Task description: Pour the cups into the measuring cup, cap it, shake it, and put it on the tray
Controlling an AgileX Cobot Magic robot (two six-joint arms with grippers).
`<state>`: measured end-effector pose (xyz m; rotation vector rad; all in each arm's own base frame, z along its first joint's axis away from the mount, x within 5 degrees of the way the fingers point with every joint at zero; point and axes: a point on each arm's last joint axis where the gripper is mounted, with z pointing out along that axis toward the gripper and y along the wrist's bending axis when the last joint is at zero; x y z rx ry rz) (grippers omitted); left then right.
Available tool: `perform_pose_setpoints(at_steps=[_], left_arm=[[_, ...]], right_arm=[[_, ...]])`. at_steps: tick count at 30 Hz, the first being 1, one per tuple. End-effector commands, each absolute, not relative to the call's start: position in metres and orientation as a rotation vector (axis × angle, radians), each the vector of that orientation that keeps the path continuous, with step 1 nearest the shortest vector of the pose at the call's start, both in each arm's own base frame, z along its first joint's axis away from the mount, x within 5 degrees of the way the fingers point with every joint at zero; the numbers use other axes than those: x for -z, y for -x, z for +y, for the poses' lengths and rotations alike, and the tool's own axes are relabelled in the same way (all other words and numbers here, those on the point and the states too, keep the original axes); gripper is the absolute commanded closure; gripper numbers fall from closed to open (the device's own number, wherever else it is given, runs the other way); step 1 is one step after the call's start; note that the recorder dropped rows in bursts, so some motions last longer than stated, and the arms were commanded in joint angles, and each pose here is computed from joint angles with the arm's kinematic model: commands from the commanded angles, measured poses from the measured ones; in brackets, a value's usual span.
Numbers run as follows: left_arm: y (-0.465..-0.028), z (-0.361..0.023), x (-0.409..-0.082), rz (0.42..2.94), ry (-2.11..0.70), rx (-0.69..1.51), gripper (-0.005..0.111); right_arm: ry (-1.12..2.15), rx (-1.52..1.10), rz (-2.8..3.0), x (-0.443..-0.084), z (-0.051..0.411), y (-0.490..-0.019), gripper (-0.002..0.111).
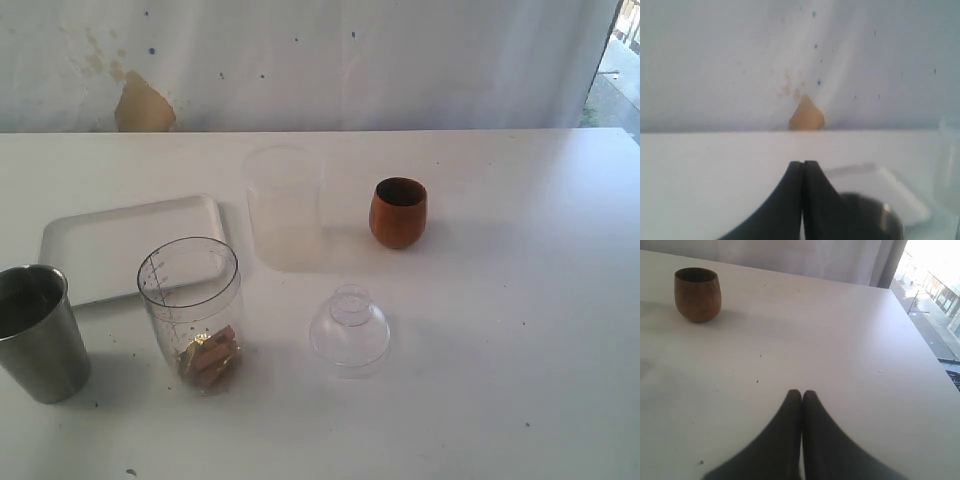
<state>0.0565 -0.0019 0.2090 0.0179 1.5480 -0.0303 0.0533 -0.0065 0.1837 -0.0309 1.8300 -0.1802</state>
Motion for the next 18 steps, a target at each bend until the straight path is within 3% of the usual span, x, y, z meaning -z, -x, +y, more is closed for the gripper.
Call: perform_pose_setpoints(at_steps=[1, 5, 7, 8, 9, 12, 18], left_arm=[[-0.055, 0.001, -0.223, 1.365, 0.239, 0.292, 0.107], [-0.054, 0.0, -0.226, 1.328, 0.209, 0.27, 0.102], [-0.054, 0.0, -0.227, 1.319, 0.204, 0.267, 0.083], [-0.054, 0.0, -0.227, 1.317, 0.198, 0.261, 0.071], [-0.054, 0.0, -0.228, 1.308, 0.195, 0.258, 0.049], [-0.053, 0.001, -0.23, 1.285, 0.22, 0.291, 0.001], [-0.063, -0.001, -0.228, 1.352, 0.179, 0.255, 0.005]], right_arm=[[0.038, 0.194, 1.832, -0.182, -0.007, -0.053, 0.108], [0.024, 0.184, 1.831, -0.182, -0.007, -0.053, 0.108], [0.024, 0.184, 1.831, -0.182, -0.007, -0.053, 0.108], [0.024, 0.184, 1.831, -0.182, -0.007, -0.053, 0.108], [0.024, 0.184, 1.831, -0.182, -0.007, -0.053, 0.108], [0.024, 0.184, 1.831, -0.182, -0.007, -0.053, 0.108], [0.024, 0.184, 1.831, -0.182, -0.007, -0.053, 0.108]])
